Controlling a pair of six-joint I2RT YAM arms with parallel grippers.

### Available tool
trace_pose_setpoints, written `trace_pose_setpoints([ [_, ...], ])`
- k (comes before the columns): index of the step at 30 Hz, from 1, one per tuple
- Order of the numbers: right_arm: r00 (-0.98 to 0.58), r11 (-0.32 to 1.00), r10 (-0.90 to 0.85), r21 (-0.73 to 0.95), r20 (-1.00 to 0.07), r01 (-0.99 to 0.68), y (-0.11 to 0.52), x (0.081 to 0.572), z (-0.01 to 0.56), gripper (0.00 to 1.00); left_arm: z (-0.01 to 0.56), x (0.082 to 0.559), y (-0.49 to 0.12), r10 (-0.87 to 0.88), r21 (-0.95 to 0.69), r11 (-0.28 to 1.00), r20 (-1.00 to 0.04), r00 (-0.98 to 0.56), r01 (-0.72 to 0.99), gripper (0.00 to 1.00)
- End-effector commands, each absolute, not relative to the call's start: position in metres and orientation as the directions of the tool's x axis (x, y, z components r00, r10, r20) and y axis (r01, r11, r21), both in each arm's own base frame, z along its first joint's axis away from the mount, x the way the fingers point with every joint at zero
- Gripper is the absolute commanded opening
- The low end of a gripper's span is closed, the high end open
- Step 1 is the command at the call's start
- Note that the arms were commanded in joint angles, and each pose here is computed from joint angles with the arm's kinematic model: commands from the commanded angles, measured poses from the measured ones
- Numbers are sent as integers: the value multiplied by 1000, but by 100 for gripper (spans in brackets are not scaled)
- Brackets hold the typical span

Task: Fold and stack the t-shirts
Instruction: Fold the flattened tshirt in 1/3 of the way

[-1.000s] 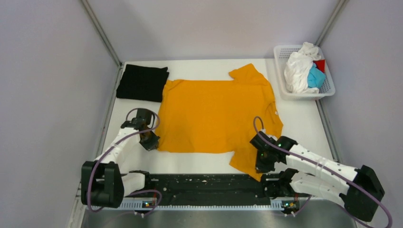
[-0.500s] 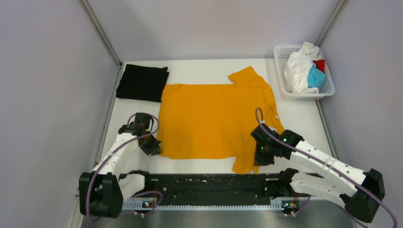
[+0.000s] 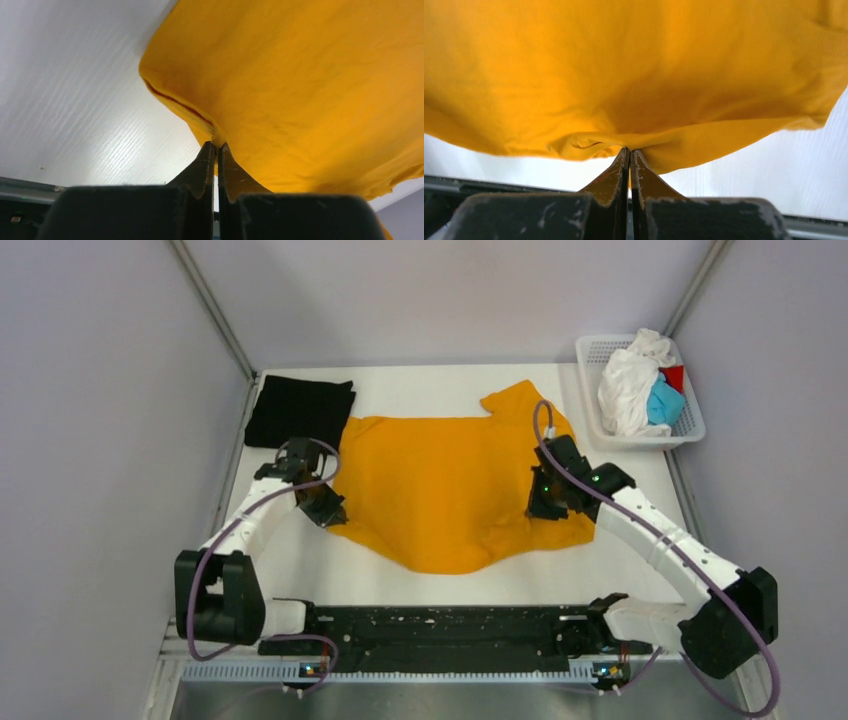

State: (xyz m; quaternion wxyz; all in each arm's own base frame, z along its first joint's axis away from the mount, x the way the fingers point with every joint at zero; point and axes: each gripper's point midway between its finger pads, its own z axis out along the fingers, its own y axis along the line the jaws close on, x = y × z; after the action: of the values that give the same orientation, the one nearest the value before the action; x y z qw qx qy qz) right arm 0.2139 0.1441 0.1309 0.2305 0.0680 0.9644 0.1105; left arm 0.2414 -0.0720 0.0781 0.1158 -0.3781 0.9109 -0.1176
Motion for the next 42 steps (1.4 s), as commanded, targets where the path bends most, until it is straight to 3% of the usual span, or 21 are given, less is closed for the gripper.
trace_pose_setpoints([
  [1, -815, 957, 192, 288, -546, 33, 141, 266, 157, 0, 93, 280, -71, -731, -346, 674, -184, -657, -653, 0],
  [10, -717, 955, 241, 293, -654, 54, 113, 326, 173, 0, 102, 319, -52, -731, -319, 682, -291, -617, -658, 0],
  [20, -666, 969, 209, 244, -716, 42, 100, 358, 189, 0, 108, 349, -54, -725, -352, 689, -315, -612, -634, 0],
  [31, -650, 978, 179, 204, -738, 37, 89, 381, 186, 0, 105, 348, -38, -759, -345, 646, -385, -525, -681, 0],
  [42, -652, 982, 176, 173, -738, 68, 79, 401, 174, 0, 84, 357, -36, -783, -335, 614, -375, -497, -715, 0],
])
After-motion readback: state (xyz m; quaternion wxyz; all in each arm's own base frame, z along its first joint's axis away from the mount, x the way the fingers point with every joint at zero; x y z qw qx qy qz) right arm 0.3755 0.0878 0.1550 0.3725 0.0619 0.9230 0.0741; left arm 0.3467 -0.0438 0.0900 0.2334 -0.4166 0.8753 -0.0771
